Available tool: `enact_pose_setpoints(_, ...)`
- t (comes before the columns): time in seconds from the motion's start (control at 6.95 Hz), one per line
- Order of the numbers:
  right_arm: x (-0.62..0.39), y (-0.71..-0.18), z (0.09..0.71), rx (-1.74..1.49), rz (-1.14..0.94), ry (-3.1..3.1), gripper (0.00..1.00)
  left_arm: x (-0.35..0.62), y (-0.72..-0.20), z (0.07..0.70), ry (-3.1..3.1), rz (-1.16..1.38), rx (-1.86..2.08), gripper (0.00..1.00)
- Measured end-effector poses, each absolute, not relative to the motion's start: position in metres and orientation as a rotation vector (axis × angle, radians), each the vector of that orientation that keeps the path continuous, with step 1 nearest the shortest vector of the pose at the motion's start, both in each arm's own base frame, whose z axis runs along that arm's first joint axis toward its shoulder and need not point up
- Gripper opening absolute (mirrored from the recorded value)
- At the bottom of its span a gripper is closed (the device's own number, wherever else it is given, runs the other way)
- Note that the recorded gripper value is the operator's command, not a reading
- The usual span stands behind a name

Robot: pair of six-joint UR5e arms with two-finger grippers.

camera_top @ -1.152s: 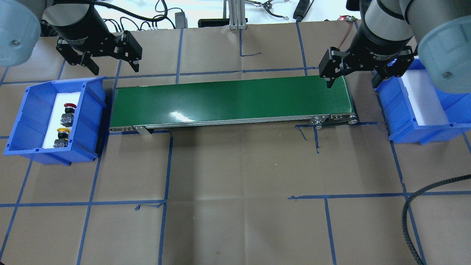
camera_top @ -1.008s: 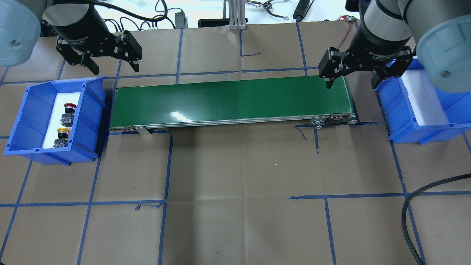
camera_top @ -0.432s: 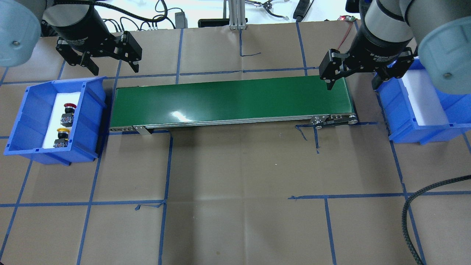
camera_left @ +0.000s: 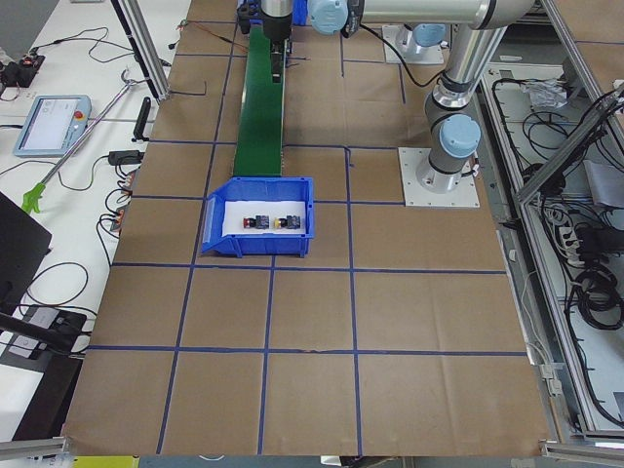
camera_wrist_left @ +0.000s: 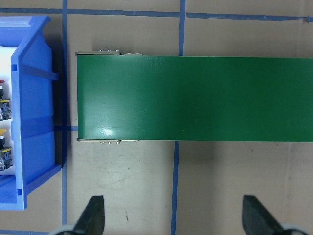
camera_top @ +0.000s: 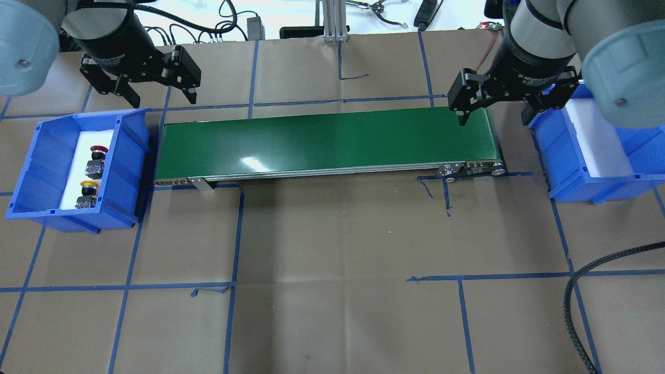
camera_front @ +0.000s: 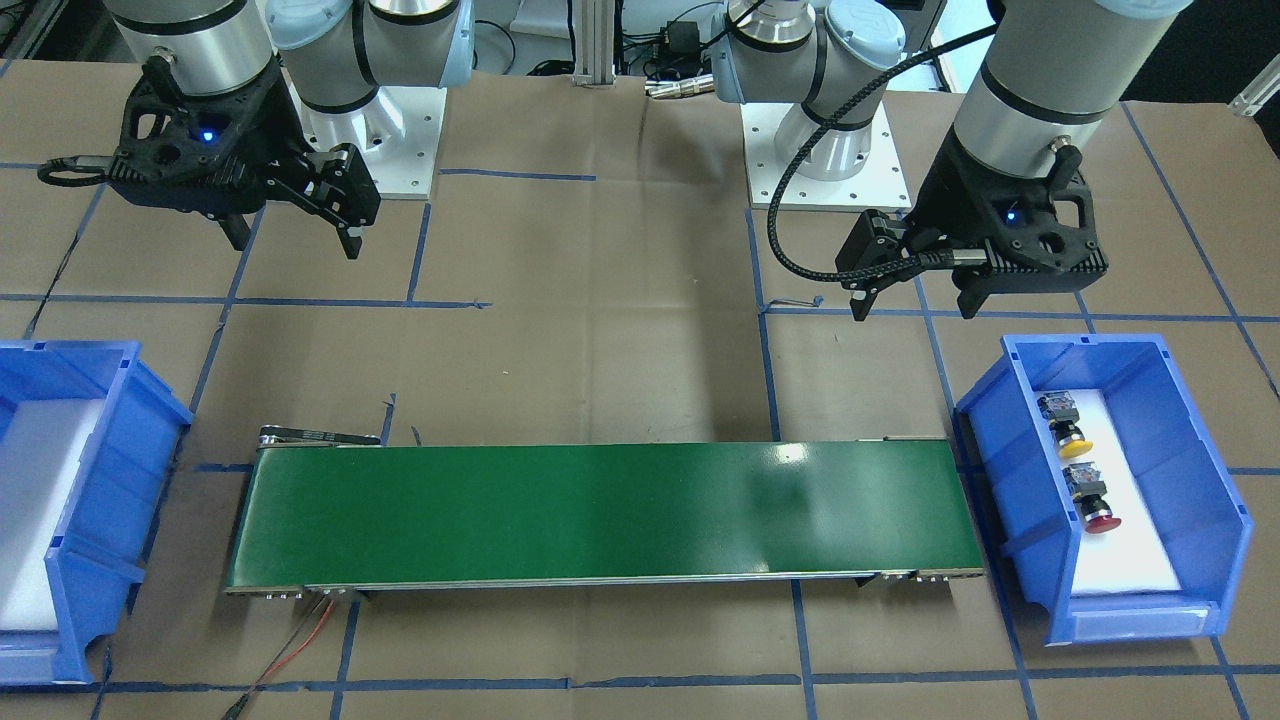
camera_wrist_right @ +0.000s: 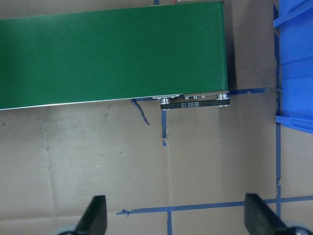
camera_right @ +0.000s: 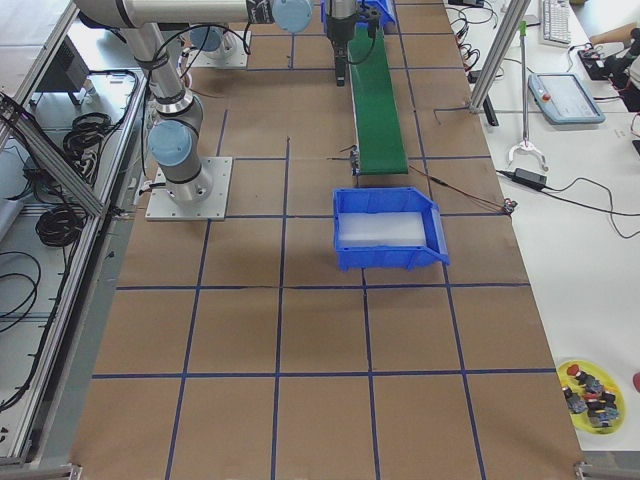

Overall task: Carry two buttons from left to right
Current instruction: 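Move the left gripper over the blue bin holding the buttons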

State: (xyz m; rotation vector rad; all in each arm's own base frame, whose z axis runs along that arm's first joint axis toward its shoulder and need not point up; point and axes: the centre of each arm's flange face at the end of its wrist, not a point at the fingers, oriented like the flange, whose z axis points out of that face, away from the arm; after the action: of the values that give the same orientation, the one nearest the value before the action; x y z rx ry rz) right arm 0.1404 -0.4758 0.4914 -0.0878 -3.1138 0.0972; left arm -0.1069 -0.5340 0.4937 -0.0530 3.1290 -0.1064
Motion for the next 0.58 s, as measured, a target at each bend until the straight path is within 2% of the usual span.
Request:
enact_pose_setpoints(0.29,0.140,-0.475,0.492,-0.087,0.095,-3.113,1.00,-0.093,-0.535,0.488,3.126,-0.098,0.010,1.00)
enact_pose_setpoints(0.58,0.140,-0.473,0.494,-0.087,0.097,-3.112,1.00,-0.015,-0.545,0.482,3.121,-0.092,0.025,1.00)
